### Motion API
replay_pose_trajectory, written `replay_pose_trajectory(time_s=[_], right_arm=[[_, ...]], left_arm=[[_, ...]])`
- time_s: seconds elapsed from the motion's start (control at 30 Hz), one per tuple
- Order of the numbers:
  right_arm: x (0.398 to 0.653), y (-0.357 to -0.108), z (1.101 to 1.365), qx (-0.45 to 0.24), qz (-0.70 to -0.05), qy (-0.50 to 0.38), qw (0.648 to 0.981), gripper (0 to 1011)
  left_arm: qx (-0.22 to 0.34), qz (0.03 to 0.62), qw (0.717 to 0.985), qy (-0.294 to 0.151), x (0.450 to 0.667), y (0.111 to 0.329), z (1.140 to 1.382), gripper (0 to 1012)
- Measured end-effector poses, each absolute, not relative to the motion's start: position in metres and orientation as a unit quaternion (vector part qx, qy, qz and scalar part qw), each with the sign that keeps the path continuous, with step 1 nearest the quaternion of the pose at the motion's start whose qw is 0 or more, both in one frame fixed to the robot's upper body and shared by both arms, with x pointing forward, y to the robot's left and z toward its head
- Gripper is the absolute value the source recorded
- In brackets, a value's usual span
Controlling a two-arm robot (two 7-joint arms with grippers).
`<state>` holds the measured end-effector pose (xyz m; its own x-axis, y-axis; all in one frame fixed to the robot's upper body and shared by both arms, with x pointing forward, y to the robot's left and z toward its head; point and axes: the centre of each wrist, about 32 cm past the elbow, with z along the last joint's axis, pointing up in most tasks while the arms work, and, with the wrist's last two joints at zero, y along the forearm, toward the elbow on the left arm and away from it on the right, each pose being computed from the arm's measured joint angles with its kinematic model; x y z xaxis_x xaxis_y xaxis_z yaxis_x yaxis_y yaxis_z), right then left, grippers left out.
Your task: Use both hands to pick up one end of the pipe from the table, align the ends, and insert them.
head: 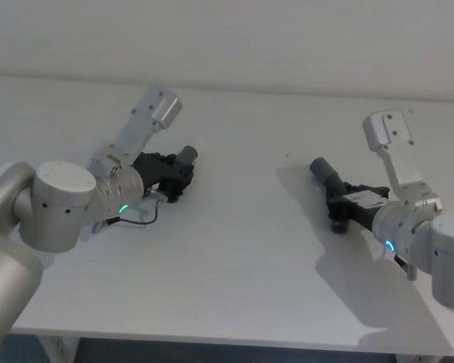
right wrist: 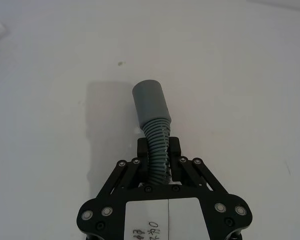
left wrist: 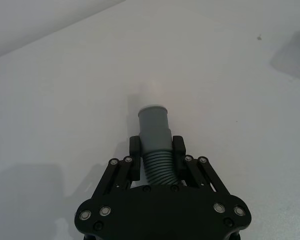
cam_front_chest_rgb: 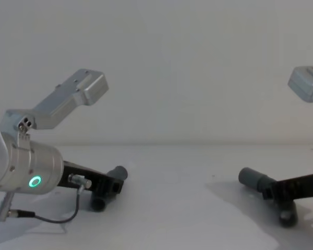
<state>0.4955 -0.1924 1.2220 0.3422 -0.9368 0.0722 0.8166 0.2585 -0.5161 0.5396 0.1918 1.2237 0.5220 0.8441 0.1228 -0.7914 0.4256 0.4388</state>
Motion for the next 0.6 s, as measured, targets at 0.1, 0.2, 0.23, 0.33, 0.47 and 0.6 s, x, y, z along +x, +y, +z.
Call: replay_pose_trajectory(time_s=[0.1,0.2,0.23,0.33,0.47,0.6], right_arm=[[0.494,-0.195,1.220,-0.229,-0.558,0.114,0.789,233],[0.494,-0.196,1.219,-0.223,-0.557,0.106,0.793,235],[0.493,-0.198,1.219,-0.216,-0.555,0.099,0.797,235],[0.492,-0.201,1.219,-0.205,-0.552,0.085,0.804,233],[0.491,-0.206,1.219,-0.190,-0.544,0.064,0.815,233],[0.491,-0.210,1.219,-0.184,-0.538,0.052,0.821,235]], left_arm=[[0.230,0.482,0.844,0.049,0.540,0.190,1.226,371],[0.230,0.480,0.846,0.039,0.540,0.189,1.228,370],[0.230,0.479,0.847,0.032,0.540,0.189,1.230,370],[0.227,0.475,0.850,0.014,0.541,0.188,1.235,370],[0.222,0.466,0.856,-0.012,0.541,0.189,1.241,370],[0.216,0.451,0.865,-0.040,0.543,0.193,1.250,370]])
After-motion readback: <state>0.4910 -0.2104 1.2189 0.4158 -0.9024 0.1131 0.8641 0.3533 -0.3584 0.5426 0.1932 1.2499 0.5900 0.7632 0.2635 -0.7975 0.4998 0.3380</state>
